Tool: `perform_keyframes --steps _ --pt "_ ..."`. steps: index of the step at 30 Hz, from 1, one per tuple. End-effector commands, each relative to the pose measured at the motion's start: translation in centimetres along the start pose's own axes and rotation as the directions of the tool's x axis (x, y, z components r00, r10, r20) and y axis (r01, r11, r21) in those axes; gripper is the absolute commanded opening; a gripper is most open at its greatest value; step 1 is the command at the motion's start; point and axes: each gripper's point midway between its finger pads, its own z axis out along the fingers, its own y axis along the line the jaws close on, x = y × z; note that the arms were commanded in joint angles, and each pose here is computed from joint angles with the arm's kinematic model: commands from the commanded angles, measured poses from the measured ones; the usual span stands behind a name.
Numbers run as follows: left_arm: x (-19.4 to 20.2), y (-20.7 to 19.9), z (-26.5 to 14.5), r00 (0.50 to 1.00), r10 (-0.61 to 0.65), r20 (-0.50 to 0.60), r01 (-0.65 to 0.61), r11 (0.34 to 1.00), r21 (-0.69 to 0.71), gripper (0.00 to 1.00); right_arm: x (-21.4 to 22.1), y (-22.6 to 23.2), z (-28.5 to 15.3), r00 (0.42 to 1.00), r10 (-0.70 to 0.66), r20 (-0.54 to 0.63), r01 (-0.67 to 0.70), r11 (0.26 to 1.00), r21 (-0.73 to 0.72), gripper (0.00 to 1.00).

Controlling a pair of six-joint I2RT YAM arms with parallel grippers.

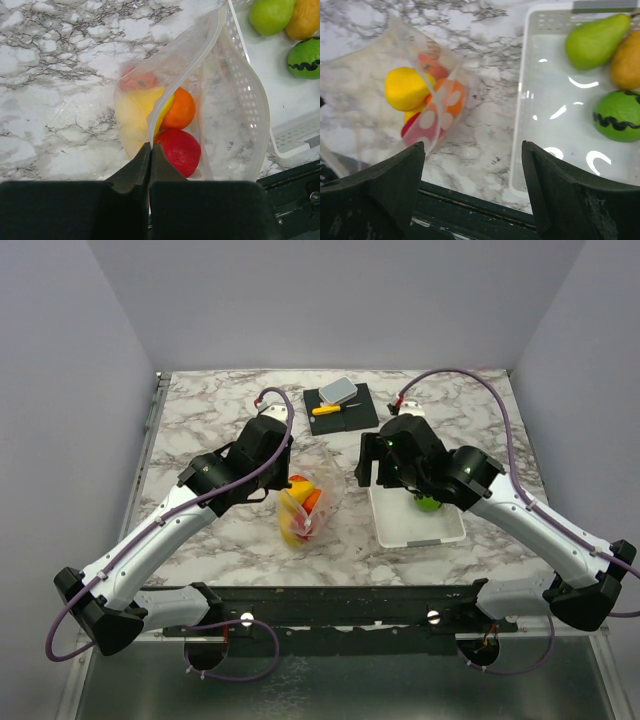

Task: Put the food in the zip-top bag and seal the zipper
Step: Pick up the fake fruit from the bin.

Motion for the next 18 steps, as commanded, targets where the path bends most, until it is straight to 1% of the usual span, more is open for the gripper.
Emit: perform_keyframes --steps 1,5,12,18 --pt "-0.2 -0.3 0.0 1.0 -0.006 0.008 0.006 1.0 0.02 0.0 1.2 -5.4 -0.7 0.998 -0.063 -0.026 0.068 0.967 0.247 0.83" --pt "0.1 -0.2 0.1 1.0 -0.005 0.001 0.005 1.0 0.019 0.0 2.4 -8.0 0.0 0.994 -0.072 -0.083 0.096 0.932 0.348 0.84" --pt "0.1 -0.3 0.1 1.0 -0.006 0.002 0.006 1.0 0.022 0.0 4.2 -11.6 2.2 0.984 -0.037 -0.176 0.113 0.89 0.442 0.87" --pt "0.0 -0.3 0.1 1.0 -0.008 0.002 0.007 1.0 0.022 0.0 4.8 -14.7 4.1 0.98 0.025 -0.198 0.081 0.857 0.509 0.97"
